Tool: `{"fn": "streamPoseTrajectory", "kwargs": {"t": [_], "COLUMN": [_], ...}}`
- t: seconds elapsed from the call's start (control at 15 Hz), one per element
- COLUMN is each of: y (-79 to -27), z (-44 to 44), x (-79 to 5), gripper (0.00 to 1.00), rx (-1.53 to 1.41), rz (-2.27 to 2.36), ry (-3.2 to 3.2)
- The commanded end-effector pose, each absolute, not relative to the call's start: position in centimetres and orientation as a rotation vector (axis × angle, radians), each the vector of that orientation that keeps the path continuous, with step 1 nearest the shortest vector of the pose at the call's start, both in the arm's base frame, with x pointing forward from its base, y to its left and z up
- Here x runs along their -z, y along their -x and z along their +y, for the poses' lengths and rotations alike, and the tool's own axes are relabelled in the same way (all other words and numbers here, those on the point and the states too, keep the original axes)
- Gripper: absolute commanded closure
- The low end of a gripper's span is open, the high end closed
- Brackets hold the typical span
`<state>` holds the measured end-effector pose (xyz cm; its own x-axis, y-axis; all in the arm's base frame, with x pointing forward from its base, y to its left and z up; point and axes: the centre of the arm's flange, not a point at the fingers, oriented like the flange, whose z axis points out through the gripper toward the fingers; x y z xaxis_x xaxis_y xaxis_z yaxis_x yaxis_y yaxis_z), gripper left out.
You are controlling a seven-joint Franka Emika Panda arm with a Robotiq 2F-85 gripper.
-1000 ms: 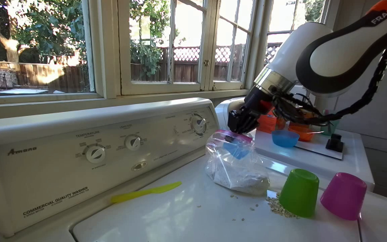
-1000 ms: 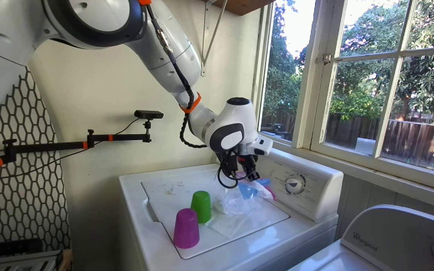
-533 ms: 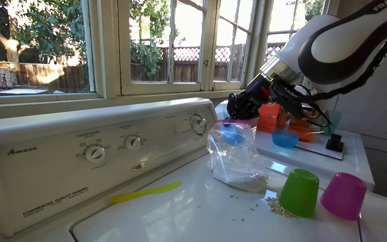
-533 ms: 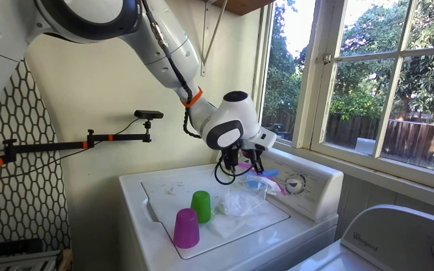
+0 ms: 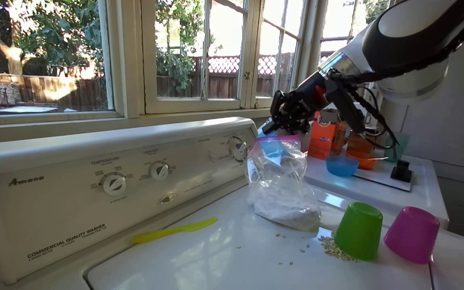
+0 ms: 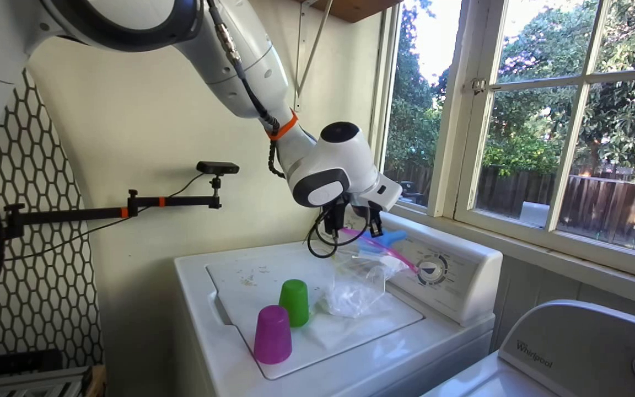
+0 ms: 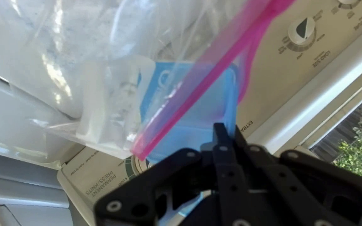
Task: Take the blue measuring cup out of the clear plastic bag.
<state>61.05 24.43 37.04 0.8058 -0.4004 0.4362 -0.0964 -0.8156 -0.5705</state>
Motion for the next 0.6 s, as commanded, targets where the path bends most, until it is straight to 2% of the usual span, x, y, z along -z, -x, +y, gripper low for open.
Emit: {"fn": "streamPoseTrajectory", "kwargs": {"t": [0.0,0.53], "y": [-59.5,-58.0], "z": [22.9,21.8], "x": [-37.4,-39.8], "gripper": [0.99,0.99], "rx": [0.808,0.998], "rz": [0.415,0.451], "ry": [2.419,2.317]}}
